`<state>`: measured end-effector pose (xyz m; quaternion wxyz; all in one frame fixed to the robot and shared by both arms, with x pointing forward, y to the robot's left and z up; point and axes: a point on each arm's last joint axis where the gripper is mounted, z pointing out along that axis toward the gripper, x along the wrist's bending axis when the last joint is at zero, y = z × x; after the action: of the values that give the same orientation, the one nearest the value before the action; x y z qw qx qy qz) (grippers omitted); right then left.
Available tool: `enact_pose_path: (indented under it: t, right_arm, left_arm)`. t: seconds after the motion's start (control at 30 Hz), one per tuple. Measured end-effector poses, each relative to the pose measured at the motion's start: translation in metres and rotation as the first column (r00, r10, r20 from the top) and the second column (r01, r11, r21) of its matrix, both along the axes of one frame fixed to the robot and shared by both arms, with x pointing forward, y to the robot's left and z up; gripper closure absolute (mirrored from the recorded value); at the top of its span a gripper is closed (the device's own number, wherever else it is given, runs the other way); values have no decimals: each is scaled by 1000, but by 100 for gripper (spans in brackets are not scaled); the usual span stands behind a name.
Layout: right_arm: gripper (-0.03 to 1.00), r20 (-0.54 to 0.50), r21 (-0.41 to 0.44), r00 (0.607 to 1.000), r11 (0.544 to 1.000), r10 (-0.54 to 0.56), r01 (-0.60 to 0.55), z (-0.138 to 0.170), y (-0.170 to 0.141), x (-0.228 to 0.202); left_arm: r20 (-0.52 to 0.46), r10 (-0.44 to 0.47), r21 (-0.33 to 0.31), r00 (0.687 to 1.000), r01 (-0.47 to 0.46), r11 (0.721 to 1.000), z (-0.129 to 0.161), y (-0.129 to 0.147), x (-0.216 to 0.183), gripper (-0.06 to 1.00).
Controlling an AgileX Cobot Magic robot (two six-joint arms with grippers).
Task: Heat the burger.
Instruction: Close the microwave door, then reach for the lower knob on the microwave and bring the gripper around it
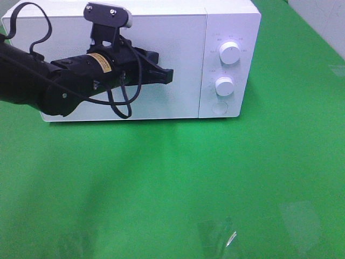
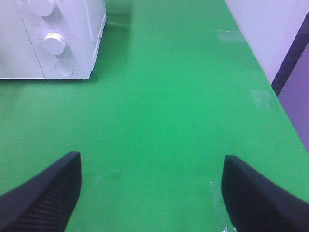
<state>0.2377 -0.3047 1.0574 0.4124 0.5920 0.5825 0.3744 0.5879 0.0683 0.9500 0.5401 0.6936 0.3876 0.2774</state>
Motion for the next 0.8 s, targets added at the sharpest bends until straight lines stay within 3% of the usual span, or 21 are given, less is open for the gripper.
enact_pose_path:
  t: [0.27, 0.43, 0.47, 0.5, 0.53, 0.57, 0.6, 0.63, 0.67, 0.7, 0.73, 0.77, 0.8]
  right_arm:
    - [21, 0, 0, 1000, 1000, 0, 0, 0, 0, 0]
    - [21, 0, 0, 1000, 1000, 0, 0, 0, 0, 0]
    - [21, 0, 0, 1000, 1000, 0, 0, 0, 0, 0]
    - [21, 0, 0, 1000, 1000, 0, 0, 0, 0, 0]
    - [21, 0, 0, 1000, 1000, 0, 0, 0, 0, 0]
    - [21, 0, 0, 1000, 1000, 0, 0, 0, 0, 0]
    - [21, 0, 0, 1000, 1000, 0, 0, 0, 0, 0]
    - [21, 0, 0, 1000, 1000, 0, 0, 0, 0, 0]
    - [21, 0, 0, 1000, 1000, 0, 0, 0, 0, 0]
    - [21, 0, 0, 1000, 1000, 0, 0, 0, 0, 0]
    - [21, 0, 0, 1000, 1000, 0, 0, 0, 0, 0]
    - [21, 0, 0, 1000, 1000, 0, 0, 0, 0, 0]
    - [21, 0, 0, 1000, 1000, 0, 0, 0, 0, 0]
  left_arm:
    - [-18, -19, 19, 1000, 19, 1000, 0, -9, 2, 94]
    - [-96, -7, 20, 995, 9, 1000, 4, -17, -4, 91]
    - [-130, -2, 16, 991, 4, 1000, 9, -19, -7, 82]
    - [-130, -2, 16, 991, 4, 1000, 9, -19, -7, 82]
    - [-176, -6, 25, 984, 10, 1000, 13, -22, -13, 62]
    - [-176, -6, 25, 984, 10, 1000, 13, -22, -13, 62]
    - [-223, -21, 33, 975, 29, 999, 18, -27, -23, 51]
    - [-223, -21, 33, 975, 29, 999, 18, -27, -23, 51]
    - [-256, -30, 44, 966, 43, 998, 19, -29, -28, 23]
    - [-256, -30, 44, 966, 43, 998, 19, -29, -28, 23]
    - [-323, -45, 77, 945, 73, 994, 22, -33, -40, 5]
    - [-323, -45, 77, 945, 73, 994, 22, -33, -40, 5]
    - [-378, -51, 111, 925, 100, 989, 25, -34, -50, 0]
